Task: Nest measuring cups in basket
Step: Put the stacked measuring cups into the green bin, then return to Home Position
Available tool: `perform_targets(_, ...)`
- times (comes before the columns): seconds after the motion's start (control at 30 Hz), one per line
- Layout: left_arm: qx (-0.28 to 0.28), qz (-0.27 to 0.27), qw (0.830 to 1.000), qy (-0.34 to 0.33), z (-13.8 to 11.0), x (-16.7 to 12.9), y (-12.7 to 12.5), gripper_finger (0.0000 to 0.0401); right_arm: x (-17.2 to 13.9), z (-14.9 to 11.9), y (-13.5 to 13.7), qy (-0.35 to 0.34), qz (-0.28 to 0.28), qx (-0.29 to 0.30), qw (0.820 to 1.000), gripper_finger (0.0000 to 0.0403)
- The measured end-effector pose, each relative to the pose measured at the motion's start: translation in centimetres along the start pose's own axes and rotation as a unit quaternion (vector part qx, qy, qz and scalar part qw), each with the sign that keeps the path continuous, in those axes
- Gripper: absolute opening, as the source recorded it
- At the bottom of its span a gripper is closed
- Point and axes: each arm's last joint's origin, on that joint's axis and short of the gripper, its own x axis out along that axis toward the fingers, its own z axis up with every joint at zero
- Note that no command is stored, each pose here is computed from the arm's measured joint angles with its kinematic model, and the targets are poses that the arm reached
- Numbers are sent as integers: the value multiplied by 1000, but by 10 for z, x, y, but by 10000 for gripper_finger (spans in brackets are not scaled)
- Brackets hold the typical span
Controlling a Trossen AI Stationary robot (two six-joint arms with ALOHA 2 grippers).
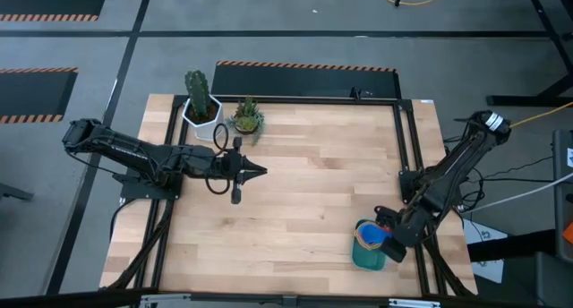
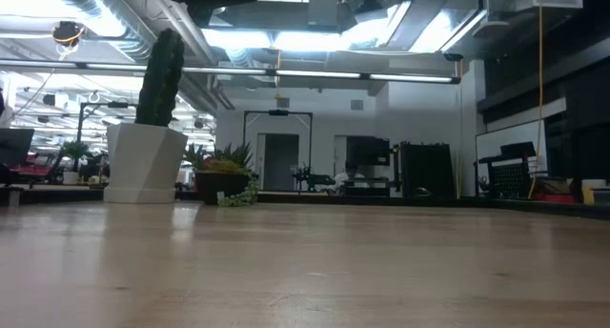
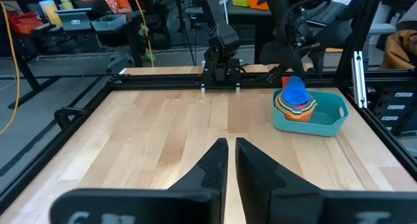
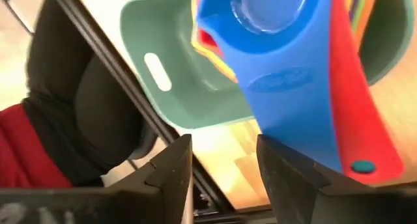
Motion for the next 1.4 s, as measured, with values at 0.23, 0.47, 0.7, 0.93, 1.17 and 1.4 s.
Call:
perform_targets(0.23, 0, 0, 1000, 0, 0, 0, 0, 33, -18, -1, 9, -22, 20, -6, 1000, 177)
perform_targets(0.47, 0, 0, 1000, 0, 0, 0, 0, 26, -42, -2, 33, -88, 61, -98, 989, 177)
perform_targets(0.7, -6, 0, 1000, -22, 4, 0, 0, 15, -56, 4, 49, -186, 83, -171, 964, 177)
perform_targets(0.93, 4, 1, 997, -83, 20, -11, 3, 6, -86, 22, 67, -253, 88, -260, 928, 177)
perform_targets(1.17, 28, -13, 991, -128, 38, -55, 13, 1, -131, 39, 84, -326, 67, -399, 854, 177)
perform_targets(1.4, 19, -48, 994, -97, 26, -107, 23, 14, -169, 43, 91, -365, 49, -457, 810, 177)
